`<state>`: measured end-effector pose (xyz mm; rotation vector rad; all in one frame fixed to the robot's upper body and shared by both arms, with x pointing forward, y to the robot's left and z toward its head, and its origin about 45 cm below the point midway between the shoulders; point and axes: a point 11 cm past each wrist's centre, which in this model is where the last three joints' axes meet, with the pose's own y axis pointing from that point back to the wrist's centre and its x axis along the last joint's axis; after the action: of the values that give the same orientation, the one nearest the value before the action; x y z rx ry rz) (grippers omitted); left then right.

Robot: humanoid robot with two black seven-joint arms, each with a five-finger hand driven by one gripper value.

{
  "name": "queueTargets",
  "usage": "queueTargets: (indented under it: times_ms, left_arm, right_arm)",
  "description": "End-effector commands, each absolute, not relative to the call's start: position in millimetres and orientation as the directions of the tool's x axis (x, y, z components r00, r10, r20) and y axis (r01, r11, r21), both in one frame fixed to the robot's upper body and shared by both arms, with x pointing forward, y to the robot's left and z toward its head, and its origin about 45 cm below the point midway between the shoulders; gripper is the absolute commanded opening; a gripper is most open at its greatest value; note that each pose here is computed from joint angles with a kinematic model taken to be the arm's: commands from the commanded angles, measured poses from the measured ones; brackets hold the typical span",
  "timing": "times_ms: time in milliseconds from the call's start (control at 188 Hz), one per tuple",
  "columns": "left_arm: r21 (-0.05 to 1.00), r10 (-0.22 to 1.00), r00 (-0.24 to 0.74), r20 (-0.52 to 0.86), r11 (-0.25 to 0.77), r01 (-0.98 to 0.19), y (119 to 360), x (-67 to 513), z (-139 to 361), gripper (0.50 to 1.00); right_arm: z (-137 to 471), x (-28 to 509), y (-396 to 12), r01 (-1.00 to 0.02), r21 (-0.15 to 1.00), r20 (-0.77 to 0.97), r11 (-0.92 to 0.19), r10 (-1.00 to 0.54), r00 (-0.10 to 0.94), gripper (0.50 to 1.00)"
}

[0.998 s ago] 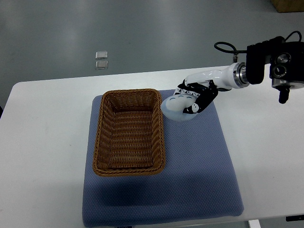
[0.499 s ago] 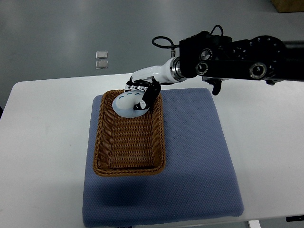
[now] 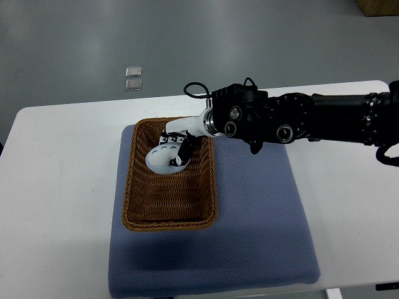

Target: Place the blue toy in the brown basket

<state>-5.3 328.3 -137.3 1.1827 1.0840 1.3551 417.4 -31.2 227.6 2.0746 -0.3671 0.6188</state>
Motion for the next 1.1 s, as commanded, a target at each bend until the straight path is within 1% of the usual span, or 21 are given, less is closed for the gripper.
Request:
queueTargets:
  times_ms: [0,21,48,69,101,117,159,244,324,420,483,531,717,738,775,940,1036,1094]
  left_arm:
    - [0.987,0.994,-0.028,0.103,-0.105,-0.119,328.8,-5.4,-137.2,1.0]
    - [0.987,0.994,-0.028,0.101,-0.104,-0.119,328.3,-5.4,-137.3,1.0]
    - [0.987,0.994,-0.028,0.103,-0.105,-0.119,328.8,-5.4,-137.2,1.0]
    - [0.987,0.994,-0.028,0.103,-0.105,-0.119,328.8,-5.4,-137.2,1.0]
    - [0.987,0.994,-0.028,0.103,-0.105,-0.119,328.8,-5.4,-137.2,1.0]
    - [0.987,0.994,-0.028,0.103,-0.105,-0.119,328.8,-5.4,-137.2,1.0]
    - [0.987,0.994,-0.027,0.101,-0.104,-0.121,328.3,-4.5,-137.3,1.0]
    - [0.987,0.994,-0.028,0.101,-0.104,-0.119,328.3,-5.4,-137.3,1.0]
    - [0.987,0.994,-0.029,0.103,-0.106,-0.12,328.9,-5.3,-137.2,1.0]
    - [0.987,0.994,-0.031,0.104,-0.107,-0.12,329.4,-5.3,-137.2,1.0]
    - [0.987,0.994,-0.031,0.104,-0.107,-0.12,329.4,-5.3,-137.2,1.0]
    - [0.987,0.994,-0.031,0.104,-0.107,-0.12,329.4,-5.3,-137.2,1.0]
    - [0.987,0.995,-0.026,0.101,-0.104,-0.12,328.3,-5.4,-137.3,1.0]
    - [0.987,0.994,-0.028,0.101,-0.104,-0.119,328.3,-5.4,-137.3,1.0]
    - [0.987,0.994,-0.028,0.103,-0.105,-0.119,328.8,-5.4,-137.2,1.0]
    - [0.986,0.994,-0.029,0.109,-0.112,-0.121,331.0,-4.6,-137.0,1.0]
    - [0.986,0.993,-0.029,0.111,-0.113,-0.119,331.5,-5.6,-137.0,1.0]
    - [0.986,0.993,-0.029,0.111,-0.113,-0.119,331.5,-5.5,-137.0,1.0]
  right_arm:
    - [220.6,419.8,-37.0,-0.487,0.695,0.554,-0.529,-0.038,0.831,0.646]
    - [218.8,419.7,-38.0,-0.488,0.697,0.552,-0.526,-0.04,0.833,0.656]
    - [217.5,420.4,-39.2,-0.491,0.695,0.553,-0.525,-0.046,0.832,0.68]
    - [216.8,420.1,-39.4,-0.49,0.696,0.552,-0.524,-0.047,0.833,0.682]
    - [216.3,420.6,-40.1,-0.491,0.697,0.551,-0.523,-0.048,0.833,0.699]
    - [216.2,420.6,-40.3,-0.491,0.698,0.551,-0.521,-0.048,0.833,0.719]
    - [215.1,420.8,-41.2,-0.491,0.699,0.549,-0.52,-0.049,0.834,0.75]
    - [209.6,418.3,-42.6,-0.481,0.707,0.537,-0.518,-0.05,0.842,0.756]
    - [206.9,417.0,-43.3,-0.477,0.711,0.532,-0.517,-0.049,0.845,0.784]
    - [206.9,417.0,-43.3,-0.477,0.711,0.532,-0.517,-0.049,0.845,0.799]
    - [207.7,417.7,-43.4,-0.479,0.71,0.534,-0.517,-0.05,0.844,0.825]
    - [207.9,417.8,-43.3,-0.48,0.708,0.534,-0.518,-0.052,0.844,0.856]
    - [215.9,419.6,-39.0,-0.481,0.698,0.534,-0.53,-0.06,0.843,0.86]
    - [216.7,419.6,-38.5,-0.479,0.698,0.533,-0.532,-0.06,0.844,0.864]
    - [217.5,419.0,-37.5,-0.474,0.7,0.529,-0.535,-0.057,0.846,0.889]
    - [239.0,422.4,-28.3,-0.471,0.685,0.546,-0.555,-0.036,0.837,0.891]
    - [262.7,433.4,-33.1,-0.493,0.654,0.557,-0.574,-0.074,0.827,0.891]
    - [281.3,442.7,-40.1,-0.513,0.618,0.555,-0.596,-0.132,0.821,0.891]
